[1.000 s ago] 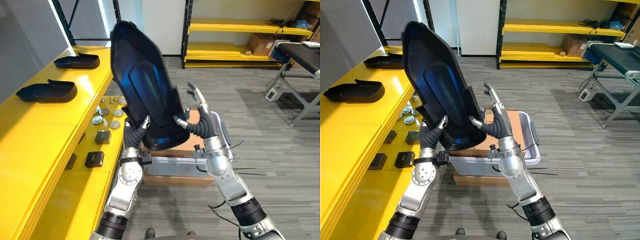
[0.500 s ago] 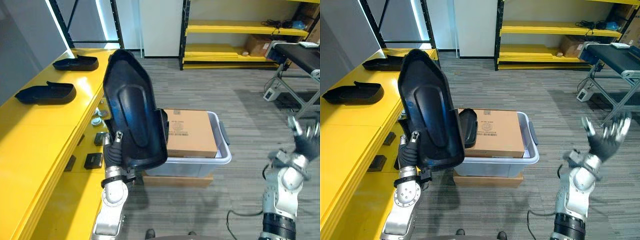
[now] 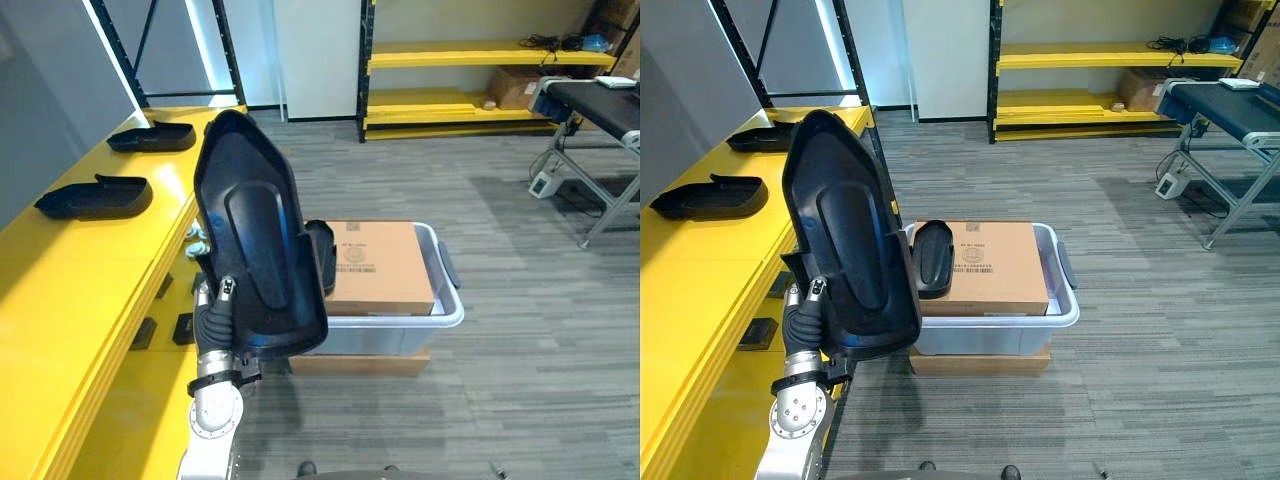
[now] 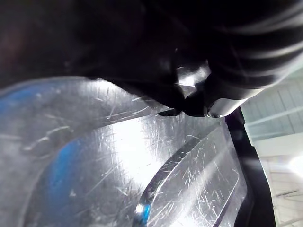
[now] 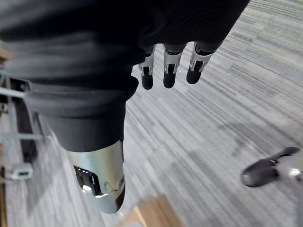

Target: Walk over and take plastic housings, then place them on the shelf

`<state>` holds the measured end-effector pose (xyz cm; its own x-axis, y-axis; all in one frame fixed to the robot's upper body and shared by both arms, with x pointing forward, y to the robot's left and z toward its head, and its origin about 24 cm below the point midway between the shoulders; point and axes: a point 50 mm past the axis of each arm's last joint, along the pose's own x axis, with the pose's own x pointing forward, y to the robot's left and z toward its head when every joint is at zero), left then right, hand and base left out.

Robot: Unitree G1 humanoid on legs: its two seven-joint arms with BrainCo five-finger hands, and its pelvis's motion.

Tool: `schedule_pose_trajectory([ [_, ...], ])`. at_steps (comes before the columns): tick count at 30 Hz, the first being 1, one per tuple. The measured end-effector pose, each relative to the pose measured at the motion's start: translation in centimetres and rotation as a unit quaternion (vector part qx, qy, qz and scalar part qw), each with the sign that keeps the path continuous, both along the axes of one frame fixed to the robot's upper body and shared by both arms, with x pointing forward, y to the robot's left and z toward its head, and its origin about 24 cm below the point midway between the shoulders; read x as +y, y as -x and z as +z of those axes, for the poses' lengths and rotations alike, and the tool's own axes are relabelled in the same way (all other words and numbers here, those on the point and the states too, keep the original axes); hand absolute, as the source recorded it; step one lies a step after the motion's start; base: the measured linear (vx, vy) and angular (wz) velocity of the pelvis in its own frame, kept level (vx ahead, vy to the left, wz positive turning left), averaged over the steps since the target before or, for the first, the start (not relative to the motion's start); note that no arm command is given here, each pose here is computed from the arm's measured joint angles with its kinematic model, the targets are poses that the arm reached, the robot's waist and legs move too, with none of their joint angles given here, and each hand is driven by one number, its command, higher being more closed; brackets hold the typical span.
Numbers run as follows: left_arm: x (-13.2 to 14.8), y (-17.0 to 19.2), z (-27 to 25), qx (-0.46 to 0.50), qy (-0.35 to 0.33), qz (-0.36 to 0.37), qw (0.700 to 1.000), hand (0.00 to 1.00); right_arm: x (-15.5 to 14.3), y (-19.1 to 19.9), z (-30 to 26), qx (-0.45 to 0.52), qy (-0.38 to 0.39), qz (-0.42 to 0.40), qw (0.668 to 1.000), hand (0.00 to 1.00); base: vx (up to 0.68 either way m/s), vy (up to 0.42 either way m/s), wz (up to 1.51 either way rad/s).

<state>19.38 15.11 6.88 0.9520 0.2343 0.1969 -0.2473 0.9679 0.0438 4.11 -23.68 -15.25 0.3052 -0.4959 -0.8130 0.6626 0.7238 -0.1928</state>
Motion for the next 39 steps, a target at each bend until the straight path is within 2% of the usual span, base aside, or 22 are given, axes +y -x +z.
schedule_pose_trajectory([
  [3, -0.8, -0.1, 0.9, -0.021, 0.021, -0.016, 0.999, 1.00, 1.0, -1.6, 0.0, -0.015, -0.008, 0.020, 1.000, 0.00, -0.05, 0.075, 2.06],
  [7, -1.0, -0.2, 1.7, -0.041, 0.044, -0.010, 0.998, 1.00, -0.2, -4.9, 1.3, -0.063, 0.023, 0.055, 0.996, 0.00, 0.08, 0.110, 1.59],
  [11, -1.4, -0.5, 1.7, -0.046, 0.045, -0.023, 0.998, 1.00, 0.5, -7.9, 1.8, -0.099, 0.013, 0.076, 0.992, 0.00, 0.13, 0.118, 0.81],
  [18, -3.4, -1.6, 0.7, -0.024, 0.035, -0.088, 0.995, 1.00, 1.3, -6.9, 1.1, -0.066, -0.001, 0.095, 0.993, 0.00, 0.23, 0.101, 0.75],
  [21, -2.7, -1.8, 0.5, -0.019, 0.020, -0.080, 0.996, 1.00, 2.5, -7.7, 1.1, -0.076, -0.014, 0.129, 0.989, 0.00, 0.22, 0.011, 0.42],
  [25, -3.3, -2.2, -0.1, -0.009, 0.022, -0.085, 0.996, 1.00, 3.6, -8.1, 1.0, -0.080, -0.027, 0.161, 0.983, 0.00, 0.17, -0.081, 0.62],
  [29, -3.9, -2.1, -0.1, -0.010, 0.023, -0.096, 0.995, 1.00, 4.6, -6.3, 0.5, -0.063, -0.043, 0.157, 0.985, 0.00, 0.11, -0.259, 1.05],
  [34, -5.6, -1.9, 0.0, -0.012, 0.040, -0.125, 0.991, 1.00, 4.2, -7.1, 1.2, -0.086, -0.029, 0.158, 0.983, 0.00, 0.15, -0.377, 0.73],
  [39, -7.0, -2.1, 0.1, -0.014, 0.050, -0.148, 0.988, 1.00, 3.2, -7.4, 1.5, -0.097, -0.015, 0.144, 0.985, 0.00, 0.08, -0.101, 0.45],
])
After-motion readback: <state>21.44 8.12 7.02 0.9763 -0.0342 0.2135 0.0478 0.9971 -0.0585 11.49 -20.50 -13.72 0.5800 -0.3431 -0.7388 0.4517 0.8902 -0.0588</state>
